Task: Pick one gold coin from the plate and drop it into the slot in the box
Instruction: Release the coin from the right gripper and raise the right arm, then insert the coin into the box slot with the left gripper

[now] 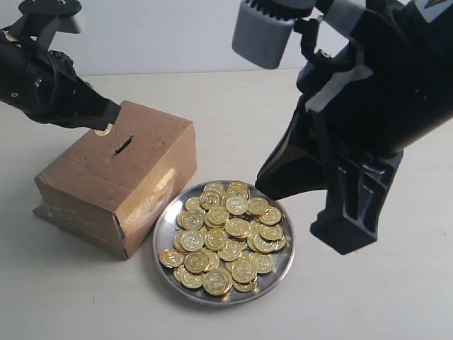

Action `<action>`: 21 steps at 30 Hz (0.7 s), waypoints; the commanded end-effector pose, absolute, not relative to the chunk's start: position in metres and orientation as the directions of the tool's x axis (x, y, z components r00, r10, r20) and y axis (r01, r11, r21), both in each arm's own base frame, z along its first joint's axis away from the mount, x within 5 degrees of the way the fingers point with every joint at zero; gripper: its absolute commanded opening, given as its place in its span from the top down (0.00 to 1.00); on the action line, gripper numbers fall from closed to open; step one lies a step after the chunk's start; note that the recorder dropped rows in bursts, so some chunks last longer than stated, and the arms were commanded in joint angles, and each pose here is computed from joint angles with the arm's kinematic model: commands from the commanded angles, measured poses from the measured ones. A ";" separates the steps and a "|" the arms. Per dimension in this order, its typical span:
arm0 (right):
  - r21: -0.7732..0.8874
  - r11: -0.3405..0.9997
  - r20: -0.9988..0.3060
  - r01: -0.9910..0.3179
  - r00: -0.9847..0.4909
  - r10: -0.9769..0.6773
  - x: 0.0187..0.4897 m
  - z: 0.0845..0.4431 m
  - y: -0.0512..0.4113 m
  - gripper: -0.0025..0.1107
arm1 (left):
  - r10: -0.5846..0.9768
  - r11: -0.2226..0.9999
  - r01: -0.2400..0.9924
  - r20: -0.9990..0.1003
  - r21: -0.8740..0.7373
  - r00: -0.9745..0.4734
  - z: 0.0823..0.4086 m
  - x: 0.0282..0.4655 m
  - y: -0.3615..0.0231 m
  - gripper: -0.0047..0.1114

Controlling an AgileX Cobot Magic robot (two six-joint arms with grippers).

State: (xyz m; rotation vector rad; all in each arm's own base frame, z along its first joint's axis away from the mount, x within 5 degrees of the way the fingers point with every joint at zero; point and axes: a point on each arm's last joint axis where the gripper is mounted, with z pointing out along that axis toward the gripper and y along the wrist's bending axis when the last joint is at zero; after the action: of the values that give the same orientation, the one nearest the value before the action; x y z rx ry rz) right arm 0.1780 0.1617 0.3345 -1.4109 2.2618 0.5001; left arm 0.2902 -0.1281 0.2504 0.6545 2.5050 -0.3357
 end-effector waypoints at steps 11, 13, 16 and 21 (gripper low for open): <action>0.086 0.421 -0.541 -0.903 -0.397 -0.742 0.176 0.337 0.162 0.98 | 0.407 0.844 0.532 -0.555 -0.076 -0.726 0.228 0.301 -0.148 0.96; 0.086 0.421 -0.541 -0.903 -0.397 -0.742 0.176 0.337 0.162 0.98 | 0.409 0.843 0.532 -0.552 -0.076 -0.727 0.225 0.302 -0.149 0.96; 0.093 0.418 -0.538 -0.904 -0.399 -0.743 0.175 0.337 0.162 0.98 | 0.427 0.851 0.524 -0.535 -0.035 -0.729 0.222 0.303 -0.146 0.96; 0.093 0.418 -0.538 -0.904 -0.399 -0.743 0.175 0.337 0.162 0.98 | 0.432 0.854 0.520 -0.524 -0.024 -0.734 0.217 0.305 -0.145 0.96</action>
State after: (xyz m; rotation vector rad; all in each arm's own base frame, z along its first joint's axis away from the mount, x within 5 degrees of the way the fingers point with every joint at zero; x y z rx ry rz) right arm 0.1772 0.1620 0.3345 -1.4122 2.2661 0.5110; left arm 0.3041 -0.1438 0.2164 0.7039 2.5237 -0.2299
